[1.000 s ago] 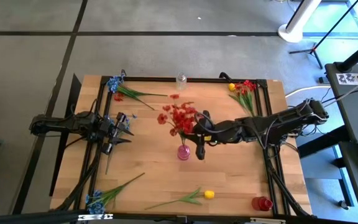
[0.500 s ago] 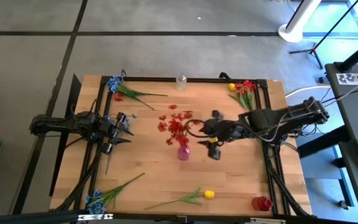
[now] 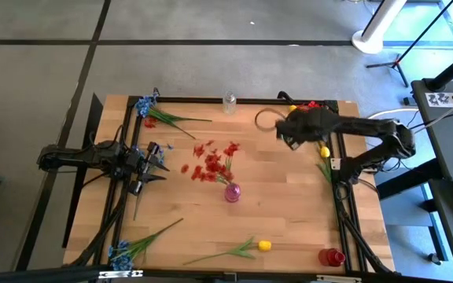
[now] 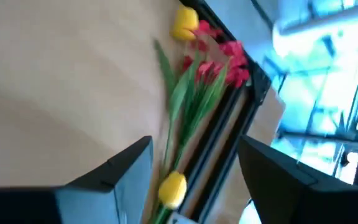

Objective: Sort flowers into vase by color
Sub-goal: Put the right red flowers into the purple vase

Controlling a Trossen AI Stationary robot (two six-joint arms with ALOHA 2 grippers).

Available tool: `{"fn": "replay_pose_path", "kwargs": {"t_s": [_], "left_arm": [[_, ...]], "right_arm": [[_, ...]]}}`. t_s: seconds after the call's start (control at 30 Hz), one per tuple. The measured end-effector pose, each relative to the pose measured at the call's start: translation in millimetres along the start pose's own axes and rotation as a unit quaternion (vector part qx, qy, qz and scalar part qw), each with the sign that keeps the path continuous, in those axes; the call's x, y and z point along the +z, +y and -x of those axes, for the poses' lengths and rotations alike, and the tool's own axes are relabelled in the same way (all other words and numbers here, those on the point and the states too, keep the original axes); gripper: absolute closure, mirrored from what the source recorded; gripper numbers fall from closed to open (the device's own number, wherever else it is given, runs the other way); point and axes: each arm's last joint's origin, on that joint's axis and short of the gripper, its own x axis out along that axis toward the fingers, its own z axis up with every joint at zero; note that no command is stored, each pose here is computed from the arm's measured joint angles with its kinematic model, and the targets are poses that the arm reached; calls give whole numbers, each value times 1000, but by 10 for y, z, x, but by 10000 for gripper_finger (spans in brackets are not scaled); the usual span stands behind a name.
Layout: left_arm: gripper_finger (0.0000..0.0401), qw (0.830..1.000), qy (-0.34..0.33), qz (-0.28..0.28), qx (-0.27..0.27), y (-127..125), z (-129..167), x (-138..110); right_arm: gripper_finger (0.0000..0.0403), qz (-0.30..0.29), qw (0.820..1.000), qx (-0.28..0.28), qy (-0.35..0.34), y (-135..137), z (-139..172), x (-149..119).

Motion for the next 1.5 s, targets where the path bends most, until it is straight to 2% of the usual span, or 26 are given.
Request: {"fn": "replay_pose_path", "kwargs": {"t_s": [0.1, 0.23, 0.4, 0.6, 0.73, 0.9, 1.1, 1.27, 1.5], "left_arm": [[274, 1000, 0, 0, 0, 0, 0, 0], [274, 1000, 0, 0, 0, 0, 0, 0], [274, 1000, 0, 0, 0, 0, 0, 0], [274, 1000, 0, 0, 0, 0, 0, 0], [274, 1000, 0, 0, 0, 0, 0, 0], [274, 1000, 0, 0, 0, 0, 0, 0], [274, 1000, 0, 0, 0, 0, 0, 1], [274, 1000, 0, 0, 3, 2, 0, 0], [274, 1000, 0, 0, 9, 5, 0, 0]], "right_arm": [[166, -30, 999, 6, 35, -99, -507, 107], [166, -87, 991, 60, 82, -306, -1093, 124], [166, -182, 977, 42, 106, -589, -1540, 18], [166, -183, 976, 54, 105, -564, -1640, 38], [166, -180, 976, 23, 119, -537, -1735, 41], [166, -156, 976, -20, 148, -376, -1884, 29], [172, -150, 971, -9, 184, -261, -2055, 40], [229, -159, 970, 10, 185, -261, -2060, 48], [378, -140, 973, 21, 180, -251, -2030, 56]]}}
